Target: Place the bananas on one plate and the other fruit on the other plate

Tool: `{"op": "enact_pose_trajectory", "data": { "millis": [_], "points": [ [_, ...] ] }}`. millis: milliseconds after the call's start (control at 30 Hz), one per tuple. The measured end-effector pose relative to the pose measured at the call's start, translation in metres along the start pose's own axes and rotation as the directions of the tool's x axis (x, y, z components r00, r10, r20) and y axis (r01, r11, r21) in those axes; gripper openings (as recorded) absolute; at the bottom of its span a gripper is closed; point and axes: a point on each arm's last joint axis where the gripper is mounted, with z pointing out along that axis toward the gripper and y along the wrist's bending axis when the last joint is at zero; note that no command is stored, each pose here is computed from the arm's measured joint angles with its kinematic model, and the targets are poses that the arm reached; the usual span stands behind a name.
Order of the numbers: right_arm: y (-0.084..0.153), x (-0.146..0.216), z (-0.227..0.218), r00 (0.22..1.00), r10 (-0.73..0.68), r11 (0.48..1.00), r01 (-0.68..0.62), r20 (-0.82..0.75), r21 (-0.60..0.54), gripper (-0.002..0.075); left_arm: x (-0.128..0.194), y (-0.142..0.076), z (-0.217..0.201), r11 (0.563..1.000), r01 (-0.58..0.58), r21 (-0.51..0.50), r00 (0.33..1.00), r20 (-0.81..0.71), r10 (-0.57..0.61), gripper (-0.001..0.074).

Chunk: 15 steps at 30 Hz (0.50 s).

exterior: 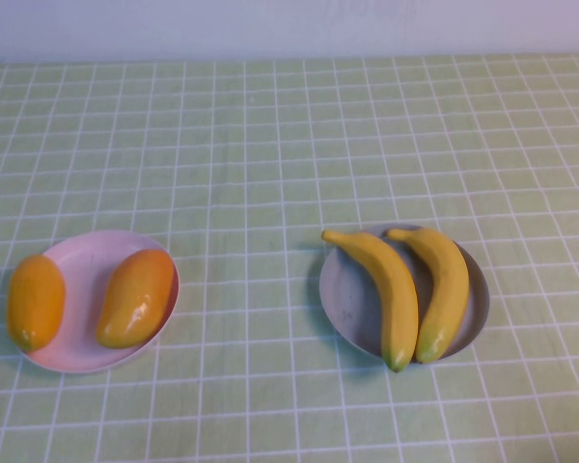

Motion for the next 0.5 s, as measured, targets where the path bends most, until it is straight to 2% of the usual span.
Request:
{"op": "enact_pose_trajectory", "data": {
  "millis": [500],
  "points": [
    [0.0007, 0.0019, 0.0, 1.0, 0.008, 1.0, -0.008, -0.021, -0.009, -0.0015, 0.0, 0.0, 0.0, 1.0, 0.0, 0.0, 1.0, 0.0, 0.0, -0.0004]
  ]
}}
